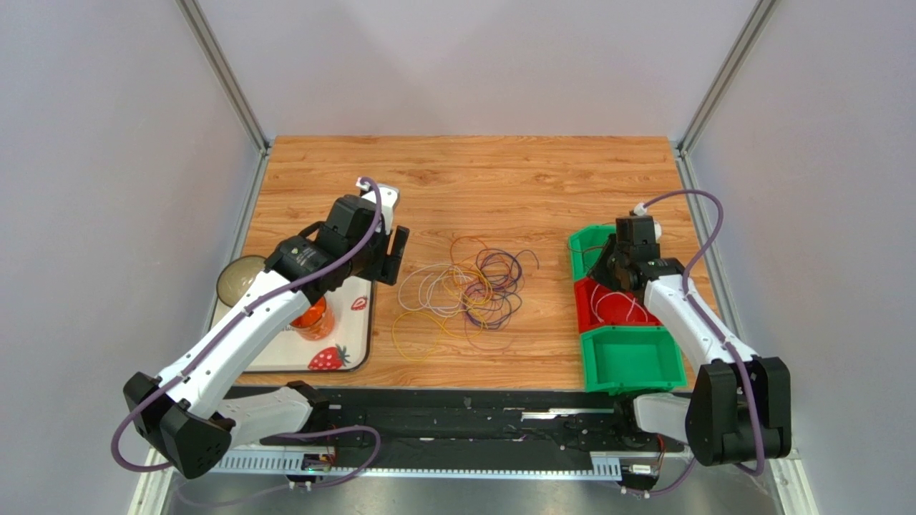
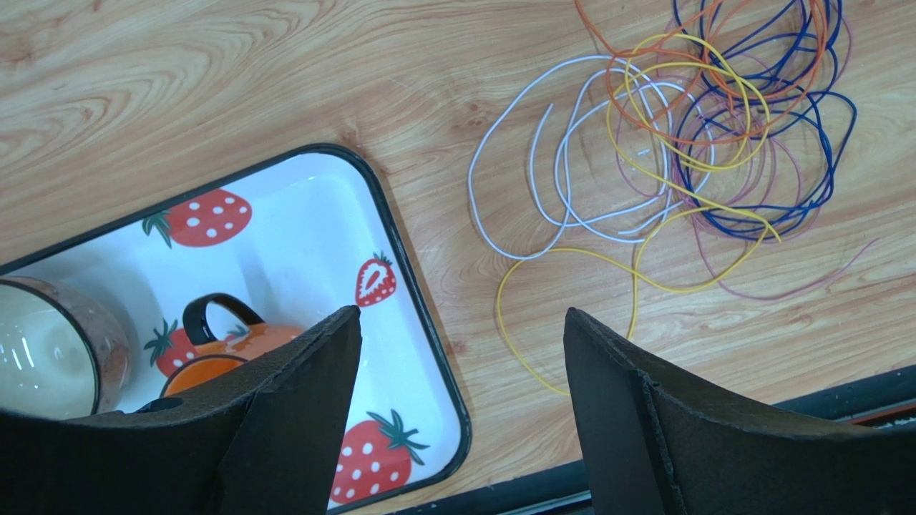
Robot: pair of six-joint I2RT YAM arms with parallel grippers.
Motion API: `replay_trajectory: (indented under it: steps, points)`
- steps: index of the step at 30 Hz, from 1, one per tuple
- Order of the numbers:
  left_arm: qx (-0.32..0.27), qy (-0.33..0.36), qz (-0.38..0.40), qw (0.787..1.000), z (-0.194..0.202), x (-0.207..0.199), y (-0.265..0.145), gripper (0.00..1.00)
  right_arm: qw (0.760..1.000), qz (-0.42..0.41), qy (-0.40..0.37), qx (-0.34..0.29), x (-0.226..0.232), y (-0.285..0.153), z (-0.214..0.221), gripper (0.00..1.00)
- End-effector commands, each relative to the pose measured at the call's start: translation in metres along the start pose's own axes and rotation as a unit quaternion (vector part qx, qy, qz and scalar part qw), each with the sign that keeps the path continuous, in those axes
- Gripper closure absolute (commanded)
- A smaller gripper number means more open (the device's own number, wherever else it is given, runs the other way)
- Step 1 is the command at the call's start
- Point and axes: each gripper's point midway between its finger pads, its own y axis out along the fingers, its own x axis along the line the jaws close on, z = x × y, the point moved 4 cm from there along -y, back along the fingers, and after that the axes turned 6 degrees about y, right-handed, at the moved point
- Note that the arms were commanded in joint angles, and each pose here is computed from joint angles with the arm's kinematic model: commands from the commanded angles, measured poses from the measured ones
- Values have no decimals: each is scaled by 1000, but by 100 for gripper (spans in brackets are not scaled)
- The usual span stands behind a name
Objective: Untangle the cables
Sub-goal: Pick up the cable from the cable.
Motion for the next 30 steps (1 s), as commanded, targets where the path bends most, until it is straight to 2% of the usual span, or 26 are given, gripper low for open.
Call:
replay_trajectory:
  steps: [1,8,12,14,20,26,30]
  points:
    - [-3,6,-6,1000,-1,1,1,23,997,63,16,-35,-29,2,-7,79]
    - [1,6,-3,1000,-1,0,2,23,993,93,48,-60,-52,-5,-13,78]
    - [2,2,-1,1000,-3,-1,2,23,997,30,43,-57,-31,-8,-18,78]
    - [2,-4,1,1000,-5,-3,2,23,998,-30,34,-45,-11,-14,-18,77]
    - [8,-51,13,999,-16,-11,7,23,995,-91,22,-34,14,-37,-24,73]
    - [31,-114,-3,993,-15,-20,39,23,990,-141,-1,-27,36,-63,-21,66]
    - [76,-126,-37,988,0,-22,70,23,987,-157,-16,-26,42,-80,-17,64]
